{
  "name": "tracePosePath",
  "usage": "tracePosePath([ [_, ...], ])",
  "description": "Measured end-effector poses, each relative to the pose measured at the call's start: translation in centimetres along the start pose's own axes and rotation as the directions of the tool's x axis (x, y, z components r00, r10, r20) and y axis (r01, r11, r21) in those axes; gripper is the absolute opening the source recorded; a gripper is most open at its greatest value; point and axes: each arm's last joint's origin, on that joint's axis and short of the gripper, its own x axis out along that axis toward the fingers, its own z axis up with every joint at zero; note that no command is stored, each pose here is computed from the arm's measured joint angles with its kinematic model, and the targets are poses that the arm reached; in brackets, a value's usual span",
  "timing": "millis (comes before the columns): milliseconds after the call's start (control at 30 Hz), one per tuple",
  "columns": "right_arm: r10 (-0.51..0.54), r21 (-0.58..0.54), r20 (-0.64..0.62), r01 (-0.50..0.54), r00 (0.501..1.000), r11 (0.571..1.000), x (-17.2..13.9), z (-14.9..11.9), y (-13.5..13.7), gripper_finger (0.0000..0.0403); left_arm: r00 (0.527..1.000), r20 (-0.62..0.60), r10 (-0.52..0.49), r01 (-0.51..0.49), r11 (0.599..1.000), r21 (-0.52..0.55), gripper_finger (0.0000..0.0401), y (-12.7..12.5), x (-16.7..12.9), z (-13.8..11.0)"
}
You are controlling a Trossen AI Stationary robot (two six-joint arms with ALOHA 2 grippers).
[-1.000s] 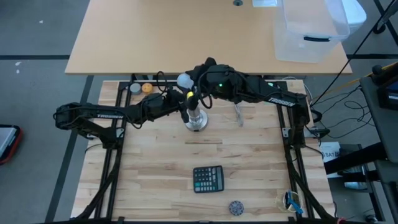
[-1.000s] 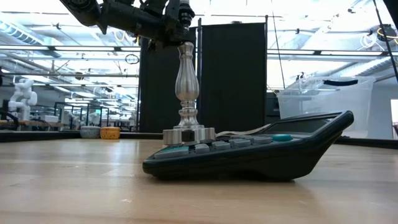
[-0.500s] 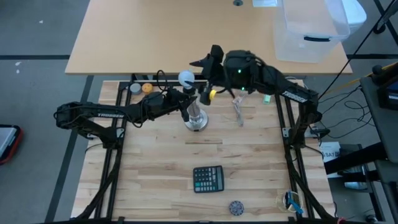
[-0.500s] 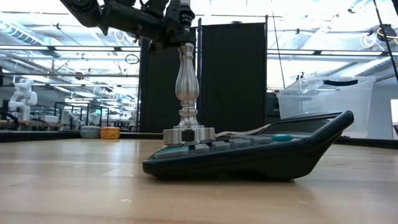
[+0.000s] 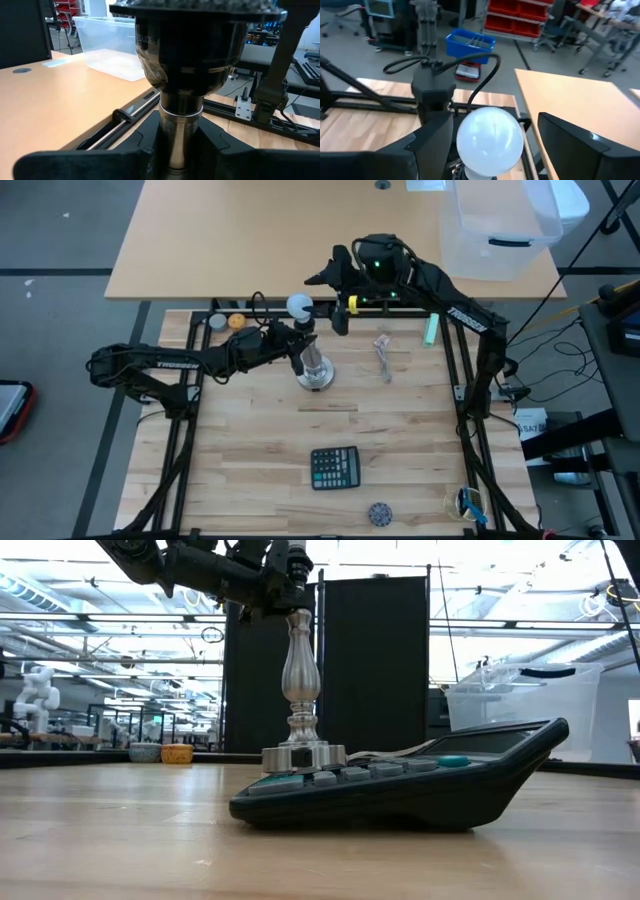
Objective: Screw lightbulb
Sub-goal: Insert the light bulb into the lamp
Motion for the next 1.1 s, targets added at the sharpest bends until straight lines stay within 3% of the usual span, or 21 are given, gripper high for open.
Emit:
tracePosePath([
  [300, 0.0, -0.02, -0.031, -0.001, 1.0, 1.0, 1.0, -1.0, -1.2, 0.0292, 1.0, -0.003, -0.003, 0.003, 1.0, -0.002, 0.0073, 0.0, 0.0, 0.0],
  [567, -0.004, -0.036, 0.035, 0.005, 0.999, 0.999, 1.1, -0.2, -0.6, 0.0295, 1.0, -0.006, -0.005, 0.005, 1.0, -0.008, 0.0073, 0.0, 0.0, -0.1],
  [700, -0.034, -0.036, 0.01, 0.035, 0.999, 0.999, 1.5, -0.5, -0.7, 0.0295, 1.0, -0.006, -0.005, 0.005, 1.0, -0.008, 0.0073, 0.0, 0.0, -0.1],
  [1100, 0.02, 0.006, -0.053, -0.02, 0.998, 1.0, 3.9, -1.9, 0.0, 0.0295, 1.0, -0.009, -0.006, 0.006, 1.0, -0.009, 0.0073, 0.0, 0.0, -0.1],
])
